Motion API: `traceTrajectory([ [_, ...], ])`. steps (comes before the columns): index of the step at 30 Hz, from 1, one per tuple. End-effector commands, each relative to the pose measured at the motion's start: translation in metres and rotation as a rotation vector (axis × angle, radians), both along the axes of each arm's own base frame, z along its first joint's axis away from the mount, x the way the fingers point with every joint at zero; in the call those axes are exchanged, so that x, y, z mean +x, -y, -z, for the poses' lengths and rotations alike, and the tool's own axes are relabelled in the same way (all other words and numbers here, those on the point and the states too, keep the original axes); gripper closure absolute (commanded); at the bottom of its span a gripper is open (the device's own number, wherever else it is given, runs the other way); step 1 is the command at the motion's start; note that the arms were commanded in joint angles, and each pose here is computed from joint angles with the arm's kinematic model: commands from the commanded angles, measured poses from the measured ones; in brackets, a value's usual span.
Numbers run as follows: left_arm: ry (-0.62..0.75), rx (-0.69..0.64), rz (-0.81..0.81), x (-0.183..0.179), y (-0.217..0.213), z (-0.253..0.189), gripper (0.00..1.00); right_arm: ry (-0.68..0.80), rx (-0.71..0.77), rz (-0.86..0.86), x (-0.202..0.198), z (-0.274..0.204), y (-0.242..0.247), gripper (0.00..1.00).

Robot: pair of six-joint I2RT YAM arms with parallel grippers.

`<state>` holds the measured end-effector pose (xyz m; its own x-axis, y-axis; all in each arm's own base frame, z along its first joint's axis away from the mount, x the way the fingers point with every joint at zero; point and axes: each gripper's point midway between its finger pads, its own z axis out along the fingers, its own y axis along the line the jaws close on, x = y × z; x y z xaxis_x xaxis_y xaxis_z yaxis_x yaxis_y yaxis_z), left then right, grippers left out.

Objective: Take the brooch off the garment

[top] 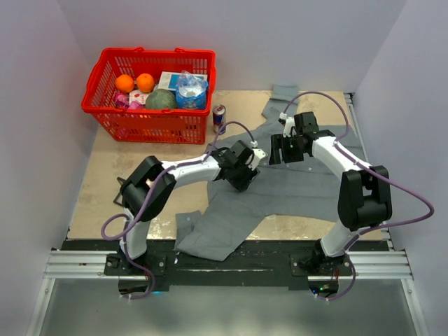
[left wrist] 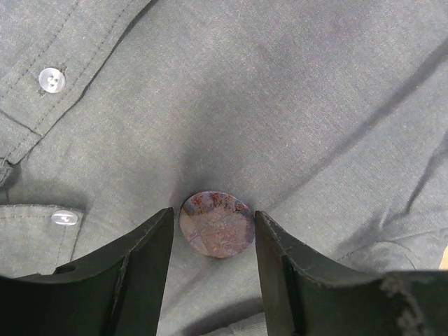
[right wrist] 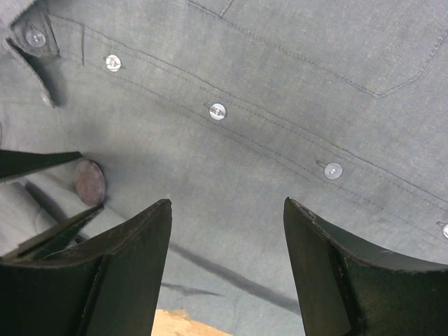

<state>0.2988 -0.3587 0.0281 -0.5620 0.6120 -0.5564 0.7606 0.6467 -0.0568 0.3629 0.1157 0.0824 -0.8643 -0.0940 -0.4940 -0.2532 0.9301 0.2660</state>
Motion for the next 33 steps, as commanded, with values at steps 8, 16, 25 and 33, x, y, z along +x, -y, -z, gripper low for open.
traceTrajectory([
  [8,-0.084,-0.221,-0.023,0.024,-0.008,-0.041,0.44,0.044,-0.070,-0.014,0.010,-0.012,0.012,0.32],
  [16,-0.094,-0.373,-0.041,0.028,-0.011,-0.063,0.51,0.039,-0.096,-0.063,0.006,-0.015,0.012,0.32],
  [25,-0.129,-0.386,-0.029,0.023,-0.014,-0.057,0.53,0.054,-0.095,-0.103,0.013,-0.019,0.000,0.32],
  [33,-0.066,-0.182,-0.051,0.011,-0.010,-0.028,0.23,0.048,-0.081,-0.103,0.015,-0.016,-0.007,0.32],
])
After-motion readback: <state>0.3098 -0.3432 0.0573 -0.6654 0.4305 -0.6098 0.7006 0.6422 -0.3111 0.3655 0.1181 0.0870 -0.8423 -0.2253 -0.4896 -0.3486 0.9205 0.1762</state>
